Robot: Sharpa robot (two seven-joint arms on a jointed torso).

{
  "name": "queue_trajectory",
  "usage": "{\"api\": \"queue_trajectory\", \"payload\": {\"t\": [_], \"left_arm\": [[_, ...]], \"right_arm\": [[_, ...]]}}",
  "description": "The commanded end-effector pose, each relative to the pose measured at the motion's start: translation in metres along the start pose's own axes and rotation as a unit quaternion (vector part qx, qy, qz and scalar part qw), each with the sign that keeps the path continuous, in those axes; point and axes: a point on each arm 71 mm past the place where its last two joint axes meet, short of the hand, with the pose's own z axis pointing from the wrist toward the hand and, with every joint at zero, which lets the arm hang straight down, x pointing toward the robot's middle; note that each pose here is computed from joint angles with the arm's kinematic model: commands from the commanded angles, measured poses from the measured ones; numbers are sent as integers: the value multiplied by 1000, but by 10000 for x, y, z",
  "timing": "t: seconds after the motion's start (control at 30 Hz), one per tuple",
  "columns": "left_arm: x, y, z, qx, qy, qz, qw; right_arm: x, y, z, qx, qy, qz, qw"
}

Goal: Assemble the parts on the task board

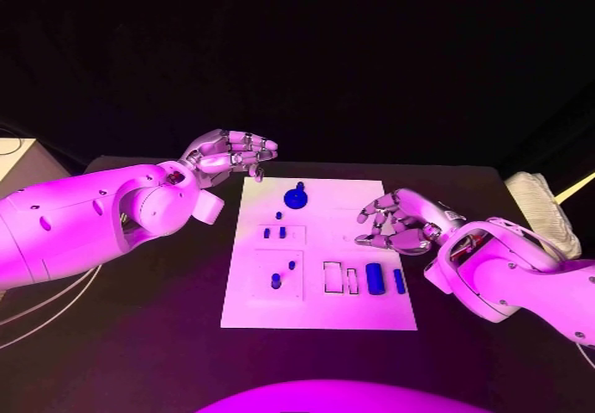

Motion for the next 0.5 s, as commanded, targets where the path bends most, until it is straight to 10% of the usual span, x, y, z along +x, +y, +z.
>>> {"api": "queue_trajectory", "payload": {"t": [0.03, 0.5], "left_arm": [[28, 5, -4, 2, 10, -9, 1000], [71, 59, -65, 1, 17, -16, 1000]], "right_arm": [[-12, -162, -122, 67, 39, 38, 996], [111, -404, -487, 144, 74, -17, 987]]}}
